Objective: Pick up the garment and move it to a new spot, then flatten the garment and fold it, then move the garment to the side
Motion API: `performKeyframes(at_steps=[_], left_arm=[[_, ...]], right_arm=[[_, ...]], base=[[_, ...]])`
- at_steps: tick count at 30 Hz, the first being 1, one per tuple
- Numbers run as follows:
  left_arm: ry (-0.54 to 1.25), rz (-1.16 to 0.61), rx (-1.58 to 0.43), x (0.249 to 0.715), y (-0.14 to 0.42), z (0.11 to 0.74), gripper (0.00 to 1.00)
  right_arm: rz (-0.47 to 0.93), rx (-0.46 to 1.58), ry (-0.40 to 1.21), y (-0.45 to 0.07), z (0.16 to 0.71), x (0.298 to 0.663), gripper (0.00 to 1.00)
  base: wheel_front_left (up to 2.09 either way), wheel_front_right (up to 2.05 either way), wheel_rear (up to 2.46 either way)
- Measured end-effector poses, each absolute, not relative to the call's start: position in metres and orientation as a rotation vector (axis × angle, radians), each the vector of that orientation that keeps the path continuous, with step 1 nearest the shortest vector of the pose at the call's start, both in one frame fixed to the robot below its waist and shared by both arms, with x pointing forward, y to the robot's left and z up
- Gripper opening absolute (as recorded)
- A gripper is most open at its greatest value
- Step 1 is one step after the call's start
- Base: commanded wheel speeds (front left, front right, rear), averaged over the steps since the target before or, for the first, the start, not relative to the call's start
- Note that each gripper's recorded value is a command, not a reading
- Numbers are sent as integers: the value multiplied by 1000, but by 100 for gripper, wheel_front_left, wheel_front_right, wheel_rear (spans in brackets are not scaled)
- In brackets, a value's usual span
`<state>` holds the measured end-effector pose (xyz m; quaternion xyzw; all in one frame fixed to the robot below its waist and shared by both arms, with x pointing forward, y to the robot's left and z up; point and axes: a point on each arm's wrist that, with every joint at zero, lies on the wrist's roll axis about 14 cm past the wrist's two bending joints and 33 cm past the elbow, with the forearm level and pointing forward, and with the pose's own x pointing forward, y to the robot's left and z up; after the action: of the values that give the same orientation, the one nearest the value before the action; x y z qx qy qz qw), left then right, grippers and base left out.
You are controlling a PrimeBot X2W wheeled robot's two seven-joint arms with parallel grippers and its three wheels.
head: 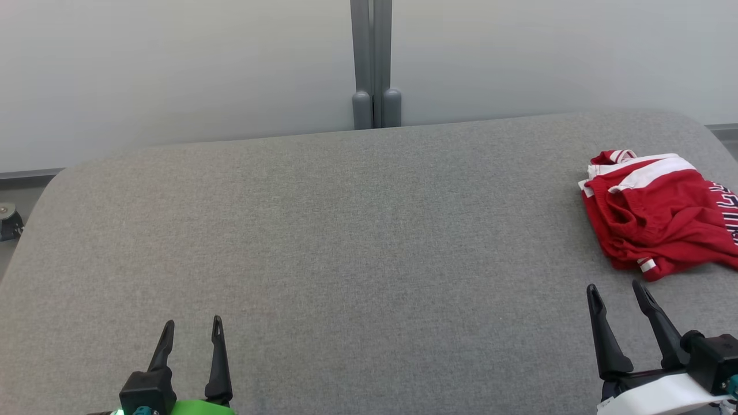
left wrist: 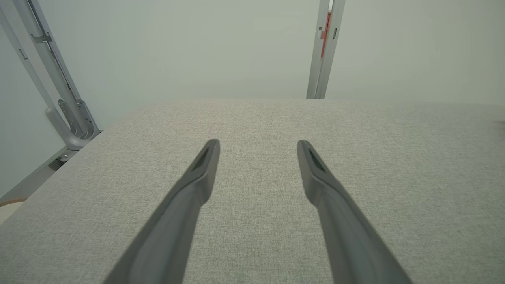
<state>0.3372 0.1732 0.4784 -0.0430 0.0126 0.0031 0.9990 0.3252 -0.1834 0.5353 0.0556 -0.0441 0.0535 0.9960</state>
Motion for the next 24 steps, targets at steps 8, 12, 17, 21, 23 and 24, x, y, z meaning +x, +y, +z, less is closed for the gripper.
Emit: performKeyframes(at_steps=[8, 12, 17, 21, 23, 24], left_arm=[[43, 9, -85, 338, 174, 473, 100], [51, 11, -86, 337, 175, 470, 100], [53, 12, -86, 338, 175, 470, 100], [54, 12, -88, 338, 175, 469, 100], [54, 12, -89, 339, 175, 469, 100], [57, 13, -89, 338, 175, 469, 0]], right_arm=[[104, 115, -82, -183, 533, 324, 100], [104, 117, -82, -183, 533, 324, 100], [104, 118, -80, -183, 533, 325, 100], [103, 118, -78, -183, 532, 325, 100], [102, 118, -78, -183, 532, 325, 100], [101, 119, -75, -183, 531, 325, 0]], base=[[0, 0, 0], [0, 0, 0], [0, 0, 0], [0, 0, 0], [0, 0, 0], [0, 0, 0]])
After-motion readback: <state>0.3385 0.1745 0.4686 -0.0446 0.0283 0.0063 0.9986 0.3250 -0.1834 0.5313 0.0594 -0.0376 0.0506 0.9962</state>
